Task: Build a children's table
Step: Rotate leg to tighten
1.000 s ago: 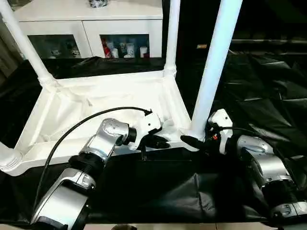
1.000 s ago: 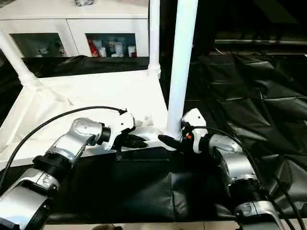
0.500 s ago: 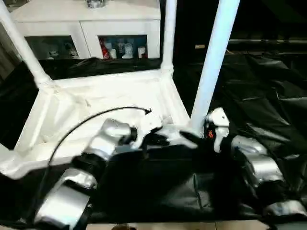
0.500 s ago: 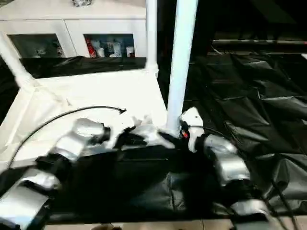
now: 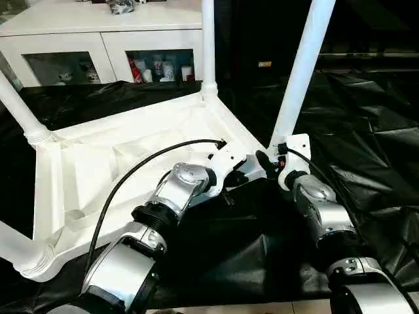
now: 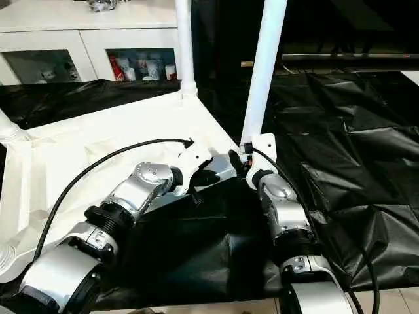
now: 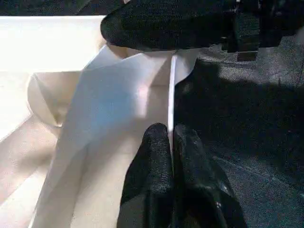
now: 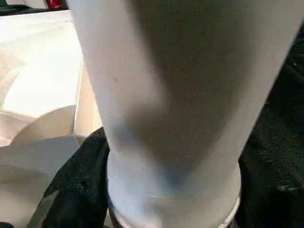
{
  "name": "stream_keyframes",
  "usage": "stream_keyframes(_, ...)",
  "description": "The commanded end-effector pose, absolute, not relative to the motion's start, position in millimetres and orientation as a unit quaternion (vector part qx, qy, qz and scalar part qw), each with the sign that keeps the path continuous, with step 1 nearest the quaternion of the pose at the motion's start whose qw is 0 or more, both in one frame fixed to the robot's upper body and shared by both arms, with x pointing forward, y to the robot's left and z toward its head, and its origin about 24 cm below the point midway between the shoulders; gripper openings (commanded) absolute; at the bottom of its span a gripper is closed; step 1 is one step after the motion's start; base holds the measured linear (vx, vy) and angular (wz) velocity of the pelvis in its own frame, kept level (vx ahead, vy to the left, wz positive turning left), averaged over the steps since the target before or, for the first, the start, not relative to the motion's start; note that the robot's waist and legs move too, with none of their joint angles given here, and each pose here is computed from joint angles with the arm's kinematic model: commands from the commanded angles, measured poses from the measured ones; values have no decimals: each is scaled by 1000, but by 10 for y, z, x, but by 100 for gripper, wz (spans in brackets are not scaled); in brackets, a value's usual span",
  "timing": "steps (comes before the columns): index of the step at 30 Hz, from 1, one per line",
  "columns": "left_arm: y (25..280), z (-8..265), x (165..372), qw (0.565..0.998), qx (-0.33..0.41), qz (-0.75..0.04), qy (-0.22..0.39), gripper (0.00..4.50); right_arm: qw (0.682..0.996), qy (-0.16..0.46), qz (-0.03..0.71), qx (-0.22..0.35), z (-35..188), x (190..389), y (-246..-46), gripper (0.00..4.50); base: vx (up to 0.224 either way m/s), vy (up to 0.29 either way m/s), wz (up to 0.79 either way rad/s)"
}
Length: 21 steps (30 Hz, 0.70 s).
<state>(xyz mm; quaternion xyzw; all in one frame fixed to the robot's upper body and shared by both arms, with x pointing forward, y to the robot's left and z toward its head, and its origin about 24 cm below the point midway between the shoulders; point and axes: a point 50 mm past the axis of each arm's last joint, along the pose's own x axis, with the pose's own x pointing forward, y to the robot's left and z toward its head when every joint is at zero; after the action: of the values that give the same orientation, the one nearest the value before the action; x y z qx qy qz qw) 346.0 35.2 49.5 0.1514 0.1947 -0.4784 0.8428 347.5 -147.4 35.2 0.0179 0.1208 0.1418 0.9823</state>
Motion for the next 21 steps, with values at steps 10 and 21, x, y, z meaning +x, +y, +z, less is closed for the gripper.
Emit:
stream_keyframes(10,707,591,3433,810,148,-548,148,0,929,137,343,-11,488,3218,-1782,396,0,0,0)
stream_keyframes(21,826,641,3287,733,140,-646,163,0,887,144,436,-47,637,3103,-1955,396,0,0,0)
